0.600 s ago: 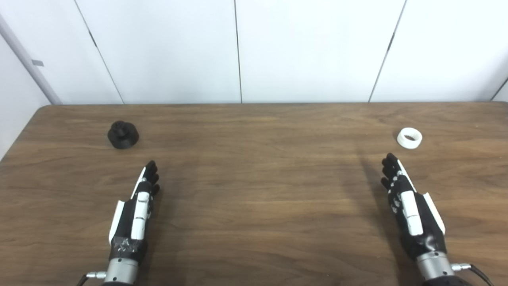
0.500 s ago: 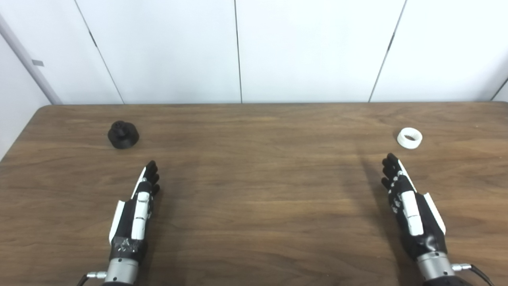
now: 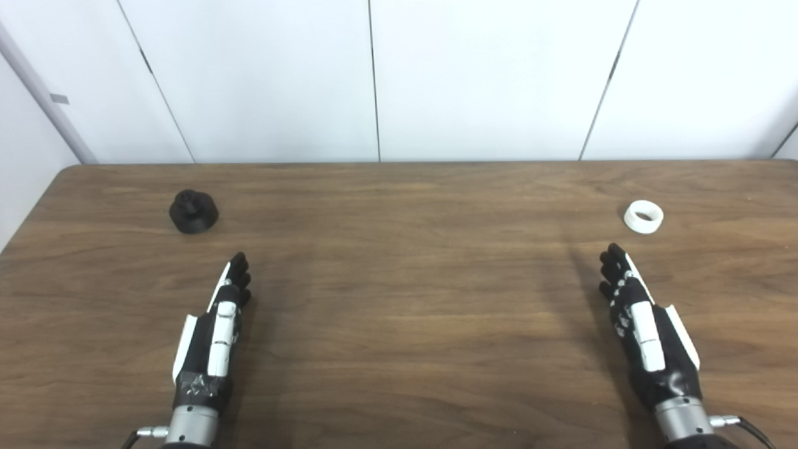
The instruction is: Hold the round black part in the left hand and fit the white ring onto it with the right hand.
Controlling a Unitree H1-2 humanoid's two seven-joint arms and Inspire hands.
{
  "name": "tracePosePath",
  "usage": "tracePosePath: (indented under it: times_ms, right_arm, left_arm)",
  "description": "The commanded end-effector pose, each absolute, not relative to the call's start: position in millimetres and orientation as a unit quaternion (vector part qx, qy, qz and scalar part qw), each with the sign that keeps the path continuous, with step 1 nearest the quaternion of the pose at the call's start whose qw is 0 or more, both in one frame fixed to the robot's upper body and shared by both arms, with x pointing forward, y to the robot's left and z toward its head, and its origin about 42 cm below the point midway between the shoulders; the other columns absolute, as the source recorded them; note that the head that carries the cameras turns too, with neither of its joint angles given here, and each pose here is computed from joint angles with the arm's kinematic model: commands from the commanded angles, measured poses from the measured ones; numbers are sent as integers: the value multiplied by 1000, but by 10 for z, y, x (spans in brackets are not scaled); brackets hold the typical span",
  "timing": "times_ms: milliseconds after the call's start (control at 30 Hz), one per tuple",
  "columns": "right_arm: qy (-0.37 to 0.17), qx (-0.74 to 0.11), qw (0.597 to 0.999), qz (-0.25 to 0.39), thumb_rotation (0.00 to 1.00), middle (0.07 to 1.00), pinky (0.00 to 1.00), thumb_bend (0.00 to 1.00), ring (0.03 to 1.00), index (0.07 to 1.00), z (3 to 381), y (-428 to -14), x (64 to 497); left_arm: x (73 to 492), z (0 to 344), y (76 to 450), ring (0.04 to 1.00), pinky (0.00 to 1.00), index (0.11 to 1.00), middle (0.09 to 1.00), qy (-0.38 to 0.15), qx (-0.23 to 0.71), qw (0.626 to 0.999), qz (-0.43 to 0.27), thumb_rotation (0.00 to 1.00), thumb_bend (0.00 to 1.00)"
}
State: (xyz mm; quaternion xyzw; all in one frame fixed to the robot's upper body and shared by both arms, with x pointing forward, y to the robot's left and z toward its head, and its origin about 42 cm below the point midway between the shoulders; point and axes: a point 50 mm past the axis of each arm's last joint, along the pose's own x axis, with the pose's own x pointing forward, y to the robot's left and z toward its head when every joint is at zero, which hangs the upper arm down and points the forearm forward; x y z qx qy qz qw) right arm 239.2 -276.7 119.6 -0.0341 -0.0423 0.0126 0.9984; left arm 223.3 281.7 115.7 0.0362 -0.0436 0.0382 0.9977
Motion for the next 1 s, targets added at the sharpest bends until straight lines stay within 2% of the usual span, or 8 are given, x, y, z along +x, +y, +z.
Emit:
tracePosePath:
  times_ms: [0, 133, 367, 500, 700, 800, 967]
  right_arm:
    - [-77, -39, 996, 15, 978, 980, 1000, 552, 1000, 976, 1288, -2819, 2408]
    - [-79, -36, 996, 16, 976, 978, 1000, 550, 1000, 981, 1231, -2870, 2395]
    - [-70, -34, 997, 21, 945, 982, 1000, 603, 1000, 988, 1120, -2956, 2379]
    - [-68, -31, 997, 30, 962, 997, 1000, 606, 1000, 1000, 1070, -2988, 2388]
    - [-75, -34, 996, 31, 994, 1000, 1000, 612, 1000, 1000, 999, -3028, 2431]
    - [-75, -33, 996, 22, 968, 990, 1000, 575, 1000, 991, 973, -3028, 2443]
    - [-78, -36, 996, 24, 981, 992, 1000, 523, 1000, 990, 912, -3052, 2466]
  left_arm:
    - [2247, 1206, 2786, 1000, 1000, 1000, 1000, -70, 42, 996, 38, 1000, 485]
    - [2223, 1166, 2721, 1000, 1000, 1000, 1000, -69, 42, 996, 40, 1000, 468]
    - [2169, 1098, 2622, 1000, 1000, 1000, 1000, -49, 49, 997, 33, 1000, 447]
    - [2168, 1031, 2598, 1000, 1000, 1000, 1000, -47, 54, 997, 31, 1000, 493]
    - [2184, 938, 2565, 1000, 1000, 1000, 1000, -51, 52, 997, 33, 984, 487]
    - [2197, 903, 2543, 1000, 1000, 1000, 1000, -51, 53, 997, 33, 972, 478]
    - [2212, 864, 2518, 1000, 1000, 1000, 1000, -51, 53, 997, 38, 951, 487]
